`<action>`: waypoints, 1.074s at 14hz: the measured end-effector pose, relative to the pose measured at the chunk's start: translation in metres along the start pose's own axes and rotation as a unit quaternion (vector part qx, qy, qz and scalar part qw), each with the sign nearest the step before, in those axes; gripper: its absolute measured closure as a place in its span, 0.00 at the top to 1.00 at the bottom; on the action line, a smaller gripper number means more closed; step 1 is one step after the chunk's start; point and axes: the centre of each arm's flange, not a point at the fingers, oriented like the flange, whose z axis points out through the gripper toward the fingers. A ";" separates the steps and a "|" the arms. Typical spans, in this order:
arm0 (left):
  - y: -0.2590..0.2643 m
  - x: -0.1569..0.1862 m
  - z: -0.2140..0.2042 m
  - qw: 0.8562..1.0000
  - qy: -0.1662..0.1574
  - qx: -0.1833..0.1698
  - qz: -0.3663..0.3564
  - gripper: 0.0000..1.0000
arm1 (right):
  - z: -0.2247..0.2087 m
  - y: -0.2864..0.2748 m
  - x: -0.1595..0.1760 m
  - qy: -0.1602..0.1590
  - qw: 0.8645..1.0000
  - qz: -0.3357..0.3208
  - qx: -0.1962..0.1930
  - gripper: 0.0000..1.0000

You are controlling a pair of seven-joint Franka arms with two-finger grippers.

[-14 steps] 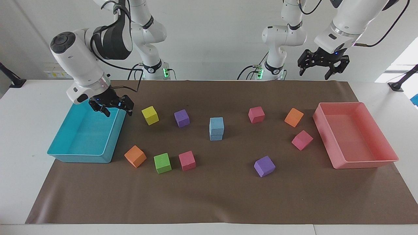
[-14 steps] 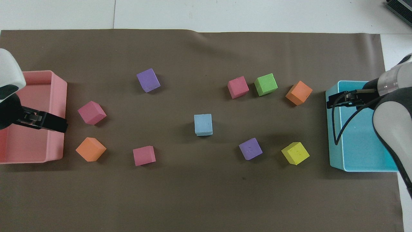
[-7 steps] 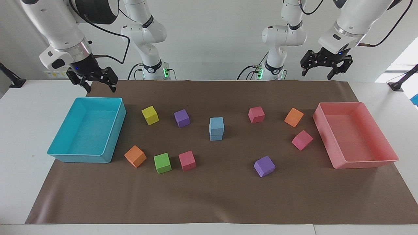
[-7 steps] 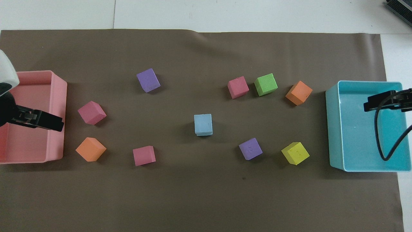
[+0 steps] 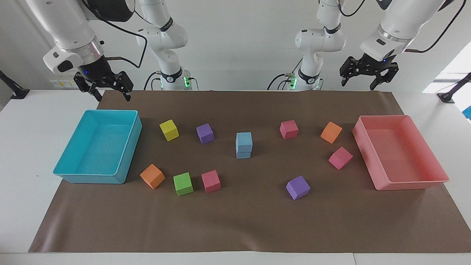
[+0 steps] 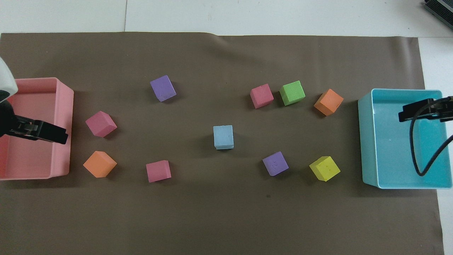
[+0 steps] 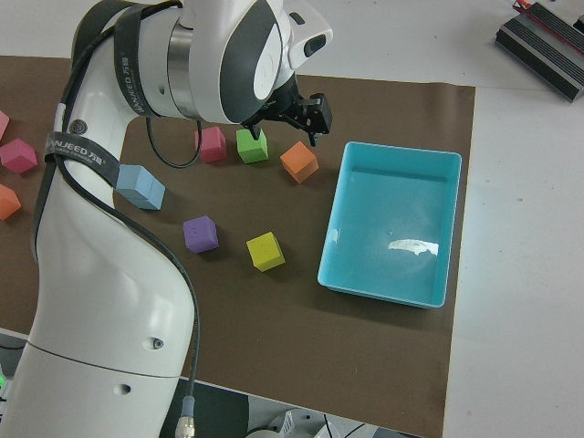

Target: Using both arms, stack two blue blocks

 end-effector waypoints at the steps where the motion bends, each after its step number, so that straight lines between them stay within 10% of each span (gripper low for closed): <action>1: 0.000 0.000 0.000 1.000 0.000 0.000 0.000 1.00 | 0.000 0.004 0.000 0.000 1.000 0.003 0.000 1.00; 15: 0.001 0.000 0.000 1.000 0.000 0.000 0.001 1.00 | -0.010 -0.006 -0.010 -0.003 1.000 -0.002 0.001 1.00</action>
